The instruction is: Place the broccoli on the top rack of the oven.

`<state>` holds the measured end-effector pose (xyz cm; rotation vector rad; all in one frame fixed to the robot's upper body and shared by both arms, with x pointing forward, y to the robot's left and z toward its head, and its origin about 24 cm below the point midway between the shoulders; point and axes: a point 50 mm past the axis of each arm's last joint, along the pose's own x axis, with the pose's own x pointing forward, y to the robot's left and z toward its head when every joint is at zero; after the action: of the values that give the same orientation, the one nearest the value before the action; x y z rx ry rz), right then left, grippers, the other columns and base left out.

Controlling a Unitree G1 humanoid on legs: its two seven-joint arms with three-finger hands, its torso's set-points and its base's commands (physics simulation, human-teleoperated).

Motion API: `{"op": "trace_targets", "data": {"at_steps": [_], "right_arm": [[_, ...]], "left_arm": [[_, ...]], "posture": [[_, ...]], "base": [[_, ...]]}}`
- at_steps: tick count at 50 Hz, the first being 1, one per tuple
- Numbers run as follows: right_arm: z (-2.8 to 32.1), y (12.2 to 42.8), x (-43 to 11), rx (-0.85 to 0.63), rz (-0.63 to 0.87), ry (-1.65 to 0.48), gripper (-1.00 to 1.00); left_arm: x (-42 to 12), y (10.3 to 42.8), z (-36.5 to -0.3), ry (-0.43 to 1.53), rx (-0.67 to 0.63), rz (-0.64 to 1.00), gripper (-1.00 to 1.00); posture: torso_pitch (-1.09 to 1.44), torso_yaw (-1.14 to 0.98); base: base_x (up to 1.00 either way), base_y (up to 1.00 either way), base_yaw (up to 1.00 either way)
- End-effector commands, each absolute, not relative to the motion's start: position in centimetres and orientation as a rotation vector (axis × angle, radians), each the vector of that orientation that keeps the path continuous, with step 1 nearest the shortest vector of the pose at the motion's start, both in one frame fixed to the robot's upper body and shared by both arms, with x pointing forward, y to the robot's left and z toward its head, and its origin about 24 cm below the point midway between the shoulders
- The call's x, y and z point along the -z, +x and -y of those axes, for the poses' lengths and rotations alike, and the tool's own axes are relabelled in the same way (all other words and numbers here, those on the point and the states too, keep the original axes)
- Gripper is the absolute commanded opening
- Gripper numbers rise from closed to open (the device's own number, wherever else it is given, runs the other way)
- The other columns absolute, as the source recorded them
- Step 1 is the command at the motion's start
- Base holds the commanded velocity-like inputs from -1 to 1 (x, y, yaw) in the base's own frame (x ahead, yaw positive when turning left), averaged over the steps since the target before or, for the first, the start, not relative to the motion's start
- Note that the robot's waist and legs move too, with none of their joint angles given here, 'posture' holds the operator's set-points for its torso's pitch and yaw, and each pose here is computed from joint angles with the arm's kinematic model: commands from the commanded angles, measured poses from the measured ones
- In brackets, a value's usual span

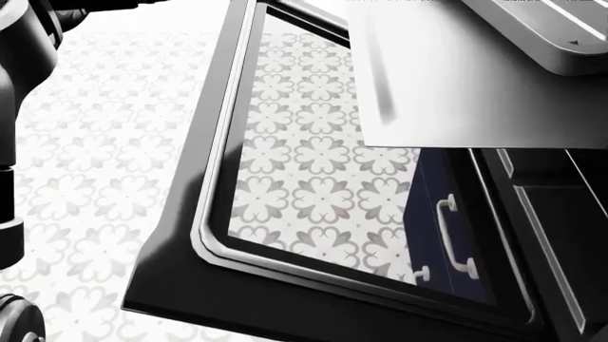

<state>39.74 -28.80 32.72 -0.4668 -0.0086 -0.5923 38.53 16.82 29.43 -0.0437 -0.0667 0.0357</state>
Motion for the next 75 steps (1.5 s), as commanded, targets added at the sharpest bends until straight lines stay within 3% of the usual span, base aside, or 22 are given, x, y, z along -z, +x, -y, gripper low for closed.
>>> {"op": "trace_targets", "data": {"at_steps": [1, 59, 64, 69, 71, 72, 73, 75], "right_arm": [[28.6, 39.1, -35.6, 0.616, 0.130, -0.466, -1.00], [28.9, 39.8, -31.9, 0.640, 0.062, -0.508, -0.99], [28.8, 39.8, -31.8, 0.641, 0.062, -0.532, -0.66], [28.7, 39.9, -31.9, 0.648, 0.068, -0.550, -0.59], [28.6, 39.9, -32.0, 0.650, 0.067, -0.560, -0.18], [28.6, 39.9, -32.0, 0.648, 0.067, -0.562, 0.22], [28.5, 39.9, -32.1, 0.649, 0.068, -0.565, 0.40], [28.4, 39.9, -32.1, 0.648, 0.072, -0.573, 1.00]], "left_arm": [[-32.0, 37.8, -16.9, -0.047, -0.033, 0.175, 1.00], [-31.7, 37.8, -17.0, -0.051, -0.036, 0.170, 1.00], [-31.6, 37.8, -17.0, -0.052, -0.036, 0.168, 1.00], [-31.4, 37.9, -17.1, -0.054, -0.037, 0.167, 1.00], [-31.5, 37.8, -17.1, -0.054, -0.037, 0.166, 1.00], [-31.5, 37.8, -17.1, -0.055, -0.037, 0.167, 1.00], [-31.5, 37.8, -17.0, -0.055, -0.037, 0.166, 1.00], [-31.5, 37.8, -17.0, -0.055, -0.036, 0.165, 1.00]], "posture": [[0.00, 0.00], [0.00, 0.00], [0.00, 0.00], [0.00, 0.00], [0.00, 0.00], [0.00, 0.00], [0.00, 0.00], [0.00, 0.00]], "base": [[0.00, 0.00, 0.00], [0.00, 0.00, 0.00], [0.00, 0.00, 0.00], [0.00, 0.00, 0.00], [0.00, 0.00, 0.00], [0.00, 0.00, 0.00], [0.00, 0.00, 0.00], [0.00, 0.00, 0.00]]}}
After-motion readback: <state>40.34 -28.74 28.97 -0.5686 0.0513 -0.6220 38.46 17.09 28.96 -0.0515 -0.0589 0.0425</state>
